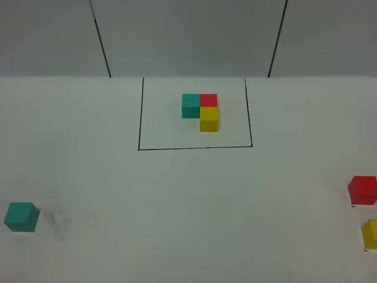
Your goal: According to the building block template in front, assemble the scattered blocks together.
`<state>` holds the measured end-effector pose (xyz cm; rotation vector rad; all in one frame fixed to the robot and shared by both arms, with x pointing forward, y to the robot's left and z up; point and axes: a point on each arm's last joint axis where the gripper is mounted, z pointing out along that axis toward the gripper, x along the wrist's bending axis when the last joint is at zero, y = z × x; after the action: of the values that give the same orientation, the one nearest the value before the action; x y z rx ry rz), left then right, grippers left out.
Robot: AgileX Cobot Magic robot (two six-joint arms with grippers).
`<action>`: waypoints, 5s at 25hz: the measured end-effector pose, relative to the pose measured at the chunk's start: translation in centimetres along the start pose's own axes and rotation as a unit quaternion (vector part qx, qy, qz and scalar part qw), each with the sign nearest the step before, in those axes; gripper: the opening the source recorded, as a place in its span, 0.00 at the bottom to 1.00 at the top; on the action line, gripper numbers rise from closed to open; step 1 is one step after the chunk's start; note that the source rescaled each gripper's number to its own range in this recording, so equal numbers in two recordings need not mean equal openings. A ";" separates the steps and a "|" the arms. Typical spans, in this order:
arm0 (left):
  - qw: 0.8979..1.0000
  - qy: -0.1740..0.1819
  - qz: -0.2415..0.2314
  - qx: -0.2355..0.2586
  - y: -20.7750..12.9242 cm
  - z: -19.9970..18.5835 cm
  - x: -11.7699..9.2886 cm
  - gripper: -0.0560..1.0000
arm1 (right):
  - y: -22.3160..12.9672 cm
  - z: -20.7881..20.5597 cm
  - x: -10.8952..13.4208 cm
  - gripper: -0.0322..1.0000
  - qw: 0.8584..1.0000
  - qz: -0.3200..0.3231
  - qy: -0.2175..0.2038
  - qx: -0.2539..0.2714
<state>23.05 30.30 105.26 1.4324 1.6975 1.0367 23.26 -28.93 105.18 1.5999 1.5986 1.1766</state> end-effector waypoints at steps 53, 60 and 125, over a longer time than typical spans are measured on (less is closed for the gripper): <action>0.947 -0.010 -0.005 0.321 7.8 23.2 -1.2 0.79 | 0.0 0.0 0.0 0.72 1.000 0.000 0.000 0.000; 0.939 -0.014 0.009 0.343 6.4 25.9 -1.2 0.79 | 0.0 0.0 0.0 0.72 1.000 0.000 0.000 0.000; 0.833 -0.307 0.335 0.316 7.2 32.0 -17.4 0.06 | 0.0 0.0 0.0 0.72 1.000 0.000 0.000 0.000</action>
<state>57.23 18.41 97.20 2.5656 1.0787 0.1974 23.26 -28.93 105.18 1.5999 1.5986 1.1766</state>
